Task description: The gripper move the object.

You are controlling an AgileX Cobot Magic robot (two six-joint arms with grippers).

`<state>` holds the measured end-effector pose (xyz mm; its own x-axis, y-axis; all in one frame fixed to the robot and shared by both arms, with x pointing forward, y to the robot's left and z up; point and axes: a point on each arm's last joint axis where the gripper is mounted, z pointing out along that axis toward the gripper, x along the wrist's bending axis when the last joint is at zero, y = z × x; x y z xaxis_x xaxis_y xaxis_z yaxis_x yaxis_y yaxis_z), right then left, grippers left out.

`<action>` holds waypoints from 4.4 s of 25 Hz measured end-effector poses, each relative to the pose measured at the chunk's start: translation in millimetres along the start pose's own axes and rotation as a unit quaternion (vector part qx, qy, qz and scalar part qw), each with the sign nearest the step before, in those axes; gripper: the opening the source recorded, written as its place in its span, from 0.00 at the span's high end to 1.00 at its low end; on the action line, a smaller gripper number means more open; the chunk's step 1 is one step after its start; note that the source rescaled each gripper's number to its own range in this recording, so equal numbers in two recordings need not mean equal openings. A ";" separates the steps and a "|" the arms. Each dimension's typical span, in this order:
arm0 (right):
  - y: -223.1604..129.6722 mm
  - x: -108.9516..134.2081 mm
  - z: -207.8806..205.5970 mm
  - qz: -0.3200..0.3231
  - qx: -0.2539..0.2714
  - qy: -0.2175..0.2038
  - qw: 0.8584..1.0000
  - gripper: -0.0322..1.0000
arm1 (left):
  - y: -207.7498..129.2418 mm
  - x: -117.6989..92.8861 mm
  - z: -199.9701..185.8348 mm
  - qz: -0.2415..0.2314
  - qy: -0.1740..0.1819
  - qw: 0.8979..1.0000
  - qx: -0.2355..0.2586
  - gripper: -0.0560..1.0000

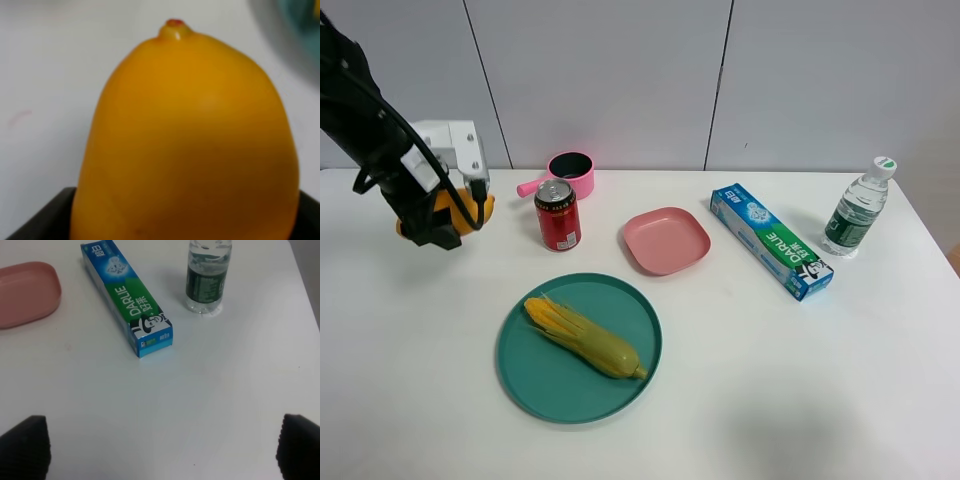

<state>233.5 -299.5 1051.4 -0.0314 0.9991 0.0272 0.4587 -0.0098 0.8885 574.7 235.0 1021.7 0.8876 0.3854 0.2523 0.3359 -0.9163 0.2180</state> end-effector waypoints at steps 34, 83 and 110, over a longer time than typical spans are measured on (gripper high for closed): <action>0.0 0.0 0.0 0.000 0.000 0.000 1.000 0.00 | 265.7 -203.0 65.6 0.168 -0.083 0.977 -0.103 0.95; 0.0 0.0 0.0 0.000 0.000 0.000 1.000 0.00 | 281.1 -237.6 151.7 0.194 -0.073 0.964 -0.168 0.90; 0.0 0.0 0.0 0.000 0.000 0.000 1.000 0.00 | 276.5 -183.0 -41.3 0.179 0.019 0.953 -0.244 0.34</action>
<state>233.5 -299.5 1051.4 -0.0314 0.9991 0.0272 0.4587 -0.0098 0.8885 492.1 -84.4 1074.8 0.9026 0.0692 0.4249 -0.1814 -0.8339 0.5212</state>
